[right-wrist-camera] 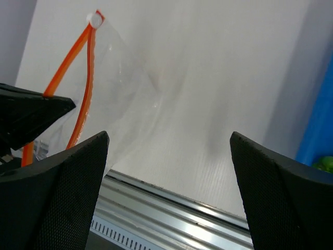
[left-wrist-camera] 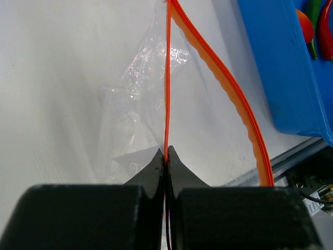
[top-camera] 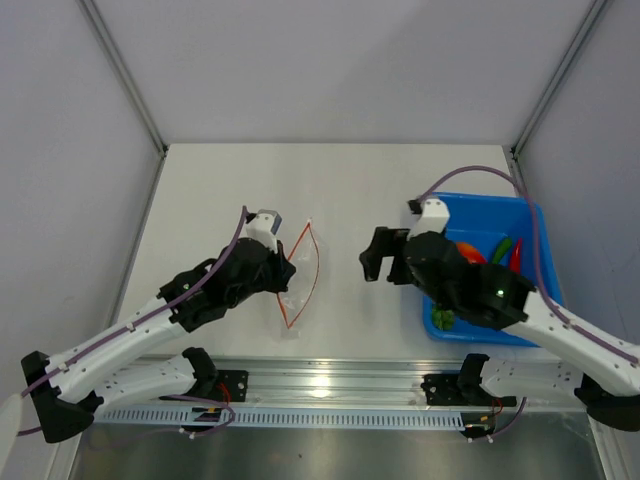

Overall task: Place the food in the zip-top bag and seal the zipper
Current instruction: Open the zipper of the food storage bag at the center of the board, then pick up the fake fruit from the bin.

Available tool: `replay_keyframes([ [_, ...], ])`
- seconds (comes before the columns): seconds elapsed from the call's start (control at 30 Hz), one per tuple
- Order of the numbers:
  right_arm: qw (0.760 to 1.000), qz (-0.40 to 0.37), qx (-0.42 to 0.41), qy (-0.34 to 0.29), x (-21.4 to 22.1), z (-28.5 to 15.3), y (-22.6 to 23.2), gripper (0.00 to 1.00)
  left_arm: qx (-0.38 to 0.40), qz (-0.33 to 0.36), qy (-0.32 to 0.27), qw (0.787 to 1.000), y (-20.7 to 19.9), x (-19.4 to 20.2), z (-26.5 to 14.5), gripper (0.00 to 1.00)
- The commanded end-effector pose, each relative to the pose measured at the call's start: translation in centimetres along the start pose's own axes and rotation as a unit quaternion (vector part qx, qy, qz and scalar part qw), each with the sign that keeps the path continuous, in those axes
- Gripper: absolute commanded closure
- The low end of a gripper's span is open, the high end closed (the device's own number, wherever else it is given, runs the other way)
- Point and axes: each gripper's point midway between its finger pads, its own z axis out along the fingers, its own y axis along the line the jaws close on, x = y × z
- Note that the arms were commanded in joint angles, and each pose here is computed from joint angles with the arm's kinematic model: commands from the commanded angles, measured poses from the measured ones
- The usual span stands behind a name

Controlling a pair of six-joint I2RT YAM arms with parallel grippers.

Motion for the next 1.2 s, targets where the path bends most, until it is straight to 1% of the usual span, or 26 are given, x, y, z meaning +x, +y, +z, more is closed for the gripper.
replay_keyframes([
  [0.0,0.998,0.029,0.026,-0.052,-3.0,-3.2,-3.4,0.01,0.005,0.007,-0.03,1.0,-0.6,-2.1,0.1,0.99],
  [0.07,0.993,0.037,0.082,-0.081,-4.0,-3.7,-6.7,0.01,0.009,0.007,-0.032,0.999,-0.9,-2.3,0.2,1.0],
  [0.13,0.986,0.041,0.141,-0.083,-3.9,-4.3,-10.0,0.01,0.011,0.009,-0.028,0.999,-1.0,-2.1,0.4,0.99],
  [0.17,0.978,0.056,0.183,-0.088,-4.5,-4.3,-12.2,0.01,0.015,0.009,-0.028,0.999,-1.1,-2.1,0.4,1.0],
  [0.23,0.968,0.07,0.231,-0.069,-3.9,-3.8,-14.6,0.01,0.026,0.006,-0.03,0.999,-1.6,-2.4,0.3,1.0],
  [0.27,0.957,0.088,0.267,-0.066,-4.0,-3.6,-16.7,0.01,0.028,0.006,-0.029,0.999,-1.8,-2.4,0.3,1.0],
  [0.3,0.954,0.093,0.28,-0.045,-3.3,-2.7,-17.5,0.01,0.032,0.006,-0.03,0.999,-1.9,-2.5,0.2,0.99],
  [0.37,0.945,0.101,0.309,-0.026,-2.7,-1.8,-19.4,0.01,0.038,0.005,-0.027,0.999,-2.1,-2.4,0.1,0.99],
  [0.4,0.937,0.116,0.33,-0.01,-2.0,-1.3,-21.2,0.01,0.04,0.005,-0.025,0.999,-2.2,-2.3,0.1,0.99],
  [0.47,0.928,0.123,0.352,0.001,-1.6,-0.1,-23.0,0.0,0.044,0.004,-0.024,0.999,-2.2,-2.2,0.0,0.99],
  [0.5,0.918,0.133,0.374,0.006,-0.9,0.2,-24.6,0.01,0.045,0.005,-0.023,0.999,-2.2,-2.1,-0.1,0.99],
  [0.53,0.919,0.138,0.369,0.002,-1.1,1.4,-25.0,0.01,0.046,0.005,-0.022,0.999,-2.2,-2.0,-0.1,0.99],
  [0.57,0.924,0.119,0.362,0.011,-0.9,2.0,-25.3,0.01,0.05,0.004,-0.022,0.999,-2.3,-2.0,-0.2,1.0],
  [0.63,0.923,0.099,0.372,0.02,-0.6,2.8,-26.1,0.01,0.051,0.004,-0.022,0.998,-2.3,-2.0,-0.3,0.99],
  [0.73,0.904,0.06,0.421,0.046,-0.3,3.5,-28.4,0.01,0.055,0.003,-0.027,0.998,-2.4,-2.2,-0.7,1.0],
  [0.77,0.899,0.042,0.43,0.077,0.5,4.3,-29.2,0.01,0.056,0.003,-0.028,0.998,-2.3,-2.1,-0.8,0.99],
  [0.8,0.895,0.034,0.435,0.09,0.8,4.6,-29.7,0.01,0.058,0.003,-0.028,0.998,-2.3,-2.1,-0.8,0.99],
  [0.83,0.896,0.025,0.428,0.114,1.4,5.5,-30.2,0.01,0.064,0.002,-0.032,0.997,-2.4,-2.1,-0.8,0.99],
  [0.87,0.899,0.03,0.42,0.118,1.5,5.7,-30.1,0.01,0.063,0.002,-0.031,0.998,-2.4,-1.9,-0.8,0.99],
  [0.9,0.9,0.015,0.416,0.13,1.9,6.4,-30.4,0.01,0.069,0.001,-0.028,0.997,-2.5,-1.8,-0.8,0.99],
  [1.0,0.895,-0.007,0.419,0.155,3.3,7.2,-31.8,0.0,0.078,-0.001,-0.022,0.997,-2.9,-1.6,-0.9,0.99],
  [1.07,0.891,-0.009,0.422,0.164,3.6,7.2,-32.7,0.0,0.088,-0.001,-0.022,0.996,-3.2,-1.6,-1.1,0.99],
  [1.17,0.895,-0.025,0.408,0.176,3.7,7.9,-33.3,0.01,0.091,0.0,-0.02,0.996,-3.1,-1.3,-1.2,0.99],
])
